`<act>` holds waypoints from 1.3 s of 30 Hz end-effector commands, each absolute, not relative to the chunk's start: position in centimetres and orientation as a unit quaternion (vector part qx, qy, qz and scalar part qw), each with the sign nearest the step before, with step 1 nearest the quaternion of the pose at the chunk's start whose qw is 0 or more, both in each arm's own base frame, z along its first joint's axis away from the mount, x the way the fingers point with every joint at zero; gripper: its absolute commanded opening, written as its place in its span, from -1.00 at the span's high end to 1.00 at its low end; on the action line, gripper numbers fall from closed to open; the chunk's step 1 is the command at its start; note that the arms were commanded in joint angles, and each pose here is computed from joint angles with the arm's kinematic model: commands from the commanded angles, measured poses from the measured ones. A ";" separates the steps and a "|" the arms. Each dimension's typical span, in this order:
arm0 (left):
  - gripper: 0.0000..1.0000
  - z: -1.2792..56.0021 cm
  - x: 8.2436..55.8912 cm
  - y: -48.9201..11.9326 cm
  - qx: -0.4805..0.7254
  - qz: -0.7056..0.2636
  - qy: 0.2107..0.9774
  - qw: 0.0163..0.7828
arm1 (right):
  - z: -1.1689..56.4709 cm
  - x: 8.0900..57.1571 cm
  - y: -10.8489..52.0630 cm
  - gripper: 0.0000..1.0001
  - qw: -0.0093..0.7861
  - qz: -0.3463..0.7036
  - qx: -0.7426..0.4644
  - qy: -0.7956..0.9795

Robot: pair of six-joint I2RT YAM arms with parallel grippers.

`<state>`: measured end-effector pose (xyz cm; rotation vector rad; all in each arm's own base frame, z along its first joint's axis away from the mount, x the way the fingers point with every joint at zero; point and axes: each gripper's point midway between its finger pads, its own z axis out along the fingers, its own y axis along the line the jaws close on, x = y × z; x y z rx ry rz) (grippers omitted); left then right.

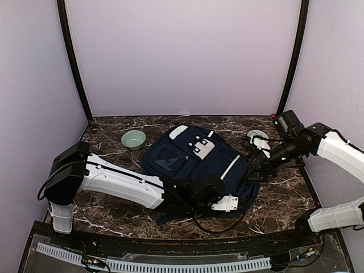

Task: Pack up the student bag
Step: Hold the upper front pocket of the student bag, then grab the upper front pocket of the student bag.

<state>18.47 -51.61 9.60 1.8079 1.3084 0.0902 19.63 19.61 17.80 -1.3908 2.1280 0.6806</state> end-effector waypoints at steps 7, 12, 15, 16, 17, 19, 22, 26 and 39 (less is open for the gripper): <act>1.00 12.7 20.5 -51.3 0.682 0.042 0.544 0.488 | 17.1 18.9 19.6 -0.36 0.237 0.257 -0.533 0.771; 1.00 15.1 21.8 -50.6 0.625 -0.030 0.586 0.515 | 15.9 18.7 19.0 -0.27 0.233 0.238 -0.556 0.761; 1.00 16.8 22.5 -50.3 0.574 -0.101 0.616 0.530 | 14.6 18.5 18.8 -0.21 0.225 0.232 -0.571 0.755; 1.00 17.4 22.8 -50.1 0.558 -0.118 0.622 0.536 | 14.1 18.5 18.8 -0.20 0.220 0.230 -0.574 0.754; 1.00 17.9 22.9 -50.0 0.543 -0.137 0.628 0.540 | 13.7 18.4 18.9 -0.19 0.216 0.230 -0.577 0.753; 1.00 18.5 23.0 -50.0 0.524 -0.167 0.634 0.544 | 13.1 18.4 19.2 -0.17 0.208 0.233 -0.582 0.751; 1.00 18.6 23.0 -50.3 0.507 -0.193 0.641 0.543 | 12.9 18.7 20.0 -0.16 0.205 0.240 -0.583 0.749; 1.00 18.6 22.8 -50.7 0.494 -0.213 0.646 0.542 | 12.9 19.4 21.2 -0.18 0.218 0.243 -0.579 0.747; 1.00 18.9 22.6 -50.7 0.485 -0.228 0.647 0.542 | 12.9 21.1 23.1 -0.19 0.236 0.264 -0.561 0.749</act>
